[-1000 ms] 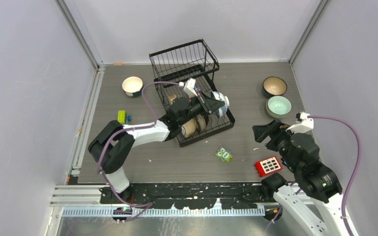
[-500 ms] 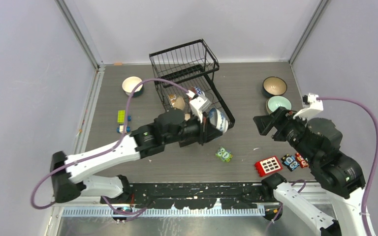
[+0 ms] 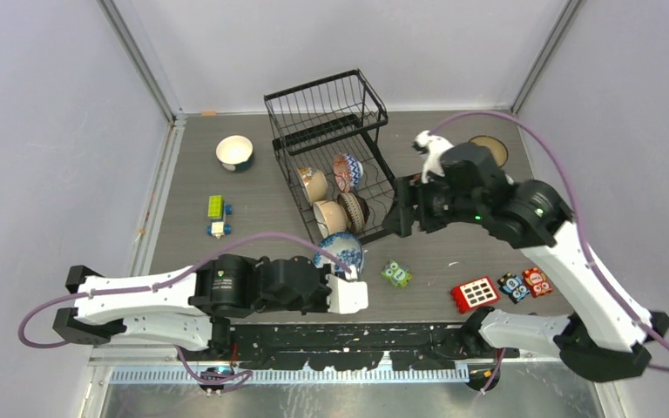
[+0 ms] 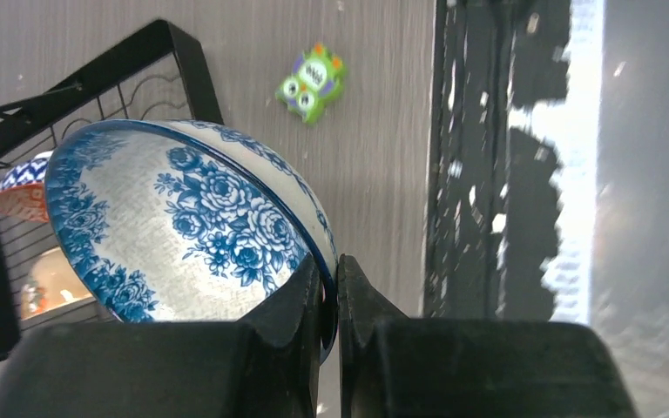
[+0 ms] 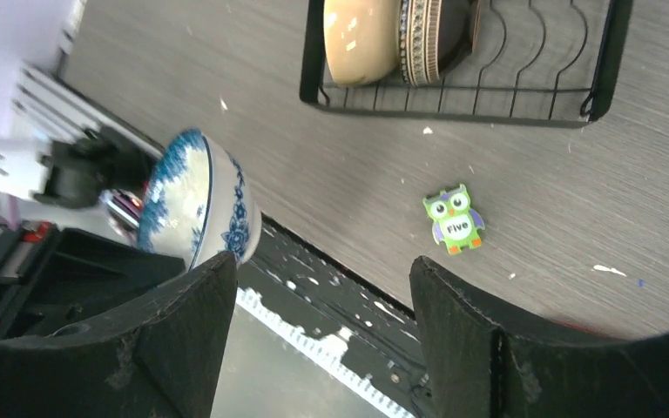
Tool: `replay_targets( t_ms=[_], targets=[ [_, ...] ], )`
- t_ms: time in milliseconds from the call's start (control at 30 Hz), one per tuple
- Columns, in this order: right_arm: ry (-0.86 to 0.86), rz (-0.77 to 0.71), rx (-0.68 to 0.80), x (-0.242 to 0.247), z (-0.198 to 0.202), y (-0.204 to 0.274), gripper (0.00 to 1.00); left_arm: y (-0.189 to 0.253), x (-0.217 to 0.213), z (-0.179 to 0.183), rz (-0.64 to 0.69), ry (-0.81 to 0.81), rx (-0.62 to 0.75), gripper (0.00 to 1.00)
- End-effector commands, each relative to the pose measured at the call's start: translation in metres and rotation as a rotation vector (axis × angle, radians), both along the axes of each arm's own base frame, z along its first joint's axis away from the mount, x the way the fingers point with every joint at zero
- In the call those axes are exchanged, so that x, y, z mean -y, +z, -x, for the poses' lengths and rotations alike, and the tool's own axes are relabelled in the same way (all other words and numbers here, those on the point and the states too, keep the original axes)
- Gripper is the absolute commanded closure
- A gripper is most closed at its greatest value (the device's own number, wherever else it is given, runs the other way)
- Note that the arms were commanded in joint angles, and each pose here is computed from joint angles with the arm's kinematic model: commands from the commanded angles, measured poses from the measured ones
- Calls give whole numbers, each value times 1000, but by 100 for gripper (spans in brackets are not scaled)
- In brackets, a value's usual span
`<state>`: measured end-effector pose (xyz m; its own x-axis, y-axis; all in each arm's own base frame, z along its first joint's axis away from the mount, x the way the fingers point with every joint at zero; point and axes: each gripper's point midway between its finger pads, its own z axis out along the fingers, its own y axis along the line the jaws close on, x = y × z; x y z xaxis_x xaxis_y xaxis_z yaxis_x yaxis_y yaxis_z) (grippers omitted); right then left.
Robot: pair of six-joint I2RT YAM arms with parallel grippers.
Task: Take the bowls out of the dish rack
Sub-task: Place the bowl at the center of the board.
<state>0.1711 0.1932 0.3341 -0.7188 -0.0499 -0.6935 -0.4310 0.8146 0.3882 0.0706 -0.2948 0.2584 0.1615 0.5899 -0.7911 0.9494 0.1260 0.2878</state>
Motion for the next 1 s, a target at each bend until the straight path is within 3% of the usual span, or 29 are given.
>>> replay_targets(
  t_ms=[0, 300, 633, 967],
  targets=[
    [106, 187, 3, -5, 10, -15, 23, -8, -21, -11, -171, -148, 250, 100],
    [281, 276, -40, -45, 31, -36, 26, -37, -33, 1, -416, -382, 397, 100],
    [325, 293, -68, -67, 32, -56, 33, -50, -33, 13, -544, -520, 641, 100],
    [384, 315, -67, -87, 58, -78, 38, -55, -29, 27, -509, -571, 617, 100]
  ],
)
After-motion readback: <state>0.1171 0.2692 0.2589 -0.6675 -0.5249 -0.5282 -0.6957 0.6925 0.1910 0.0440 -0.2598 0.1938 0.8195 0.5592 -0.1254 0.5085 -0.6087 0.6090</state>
